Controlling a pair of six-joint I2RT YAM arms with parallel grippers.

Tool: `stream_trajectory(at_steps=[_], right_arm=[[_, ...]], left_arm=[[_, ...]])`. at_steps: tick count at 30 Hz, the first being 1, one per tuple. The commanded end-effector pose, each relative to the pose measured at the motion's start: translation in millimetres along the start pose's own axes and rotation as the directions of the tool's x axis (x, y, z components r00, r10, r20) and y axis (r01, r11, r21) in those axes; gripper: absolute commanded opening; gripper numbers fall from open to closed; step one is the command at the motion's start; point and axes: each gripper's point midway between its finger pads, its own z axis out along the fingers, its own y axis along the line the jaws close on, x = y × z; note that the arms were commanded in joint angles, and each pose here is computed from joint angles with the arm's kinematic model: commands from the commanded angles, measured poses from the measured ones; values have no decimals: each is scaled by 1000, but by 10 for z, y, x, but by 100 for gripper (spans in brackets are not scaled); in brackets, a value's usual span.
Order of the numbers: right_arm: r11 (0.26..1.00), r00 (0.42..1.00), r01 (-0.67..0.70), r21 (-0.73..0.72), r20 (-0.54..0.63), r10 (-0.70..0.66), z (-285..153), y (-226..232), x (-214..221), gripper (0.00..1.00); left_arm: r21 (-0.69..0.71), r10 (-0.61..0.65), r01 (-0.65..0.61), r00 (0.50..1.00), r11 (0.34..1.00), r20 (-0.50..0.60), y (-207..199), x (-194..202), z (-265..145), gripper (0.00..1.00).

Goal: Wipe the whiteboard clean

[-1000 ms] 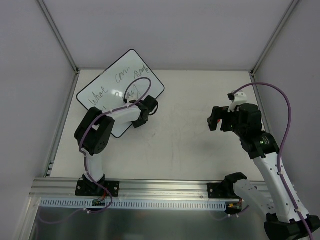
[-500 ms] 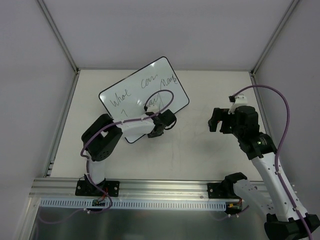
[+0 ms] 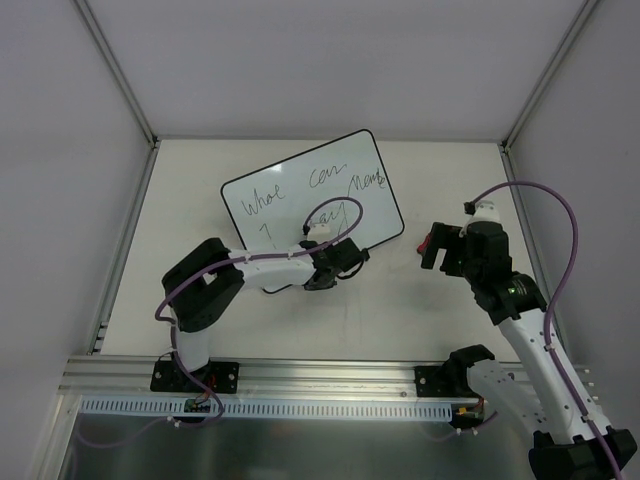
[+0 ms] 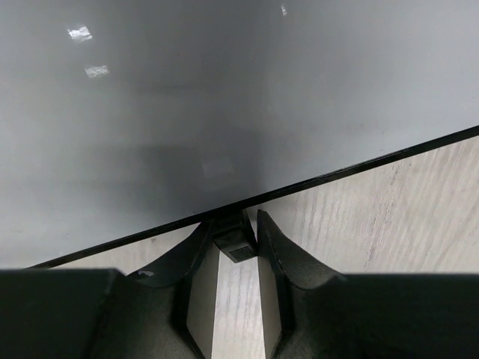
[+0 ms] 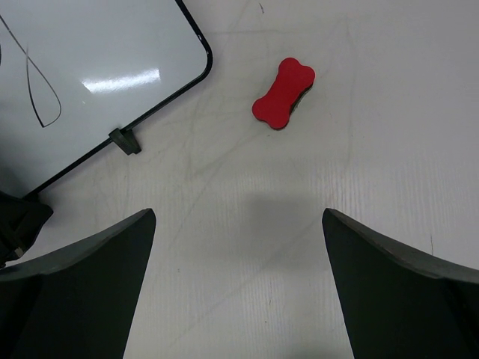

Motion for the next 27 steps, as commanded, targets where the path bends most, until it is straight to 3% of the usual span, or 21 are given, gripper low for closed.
stream_trajectory(at_steps=[1,5,11,17,24,27], right_arm=[[998,998,-50,50,37,48,17,-62,-72,99],[998,999,-39,55,25,38,44,-57,-84,99],[996,999,-38,85,35,35,52,-104,-126,99],[981,999,-45,191,37,38,98,-270,-172,99],[950,983,-131,282,-85,160,402,-388,-135,99],[932,973,-144,332,-122,194,535,-408,-162,99]], left_arm=[[78,163,-153,975,985,-154,-9,432,-202,25],[104,174,-163,979,981,-104,-87,267,-299,47],[150,178,-172,984,974,-31,-204,5,-493,67],[214,195,-209,977,954,83,-329,-430,-841,96],[332,114,-156,983,930,144,-229,-1147,-1210,99],[363,44,-112,981,925,190,65,-1548,-1382,99]])
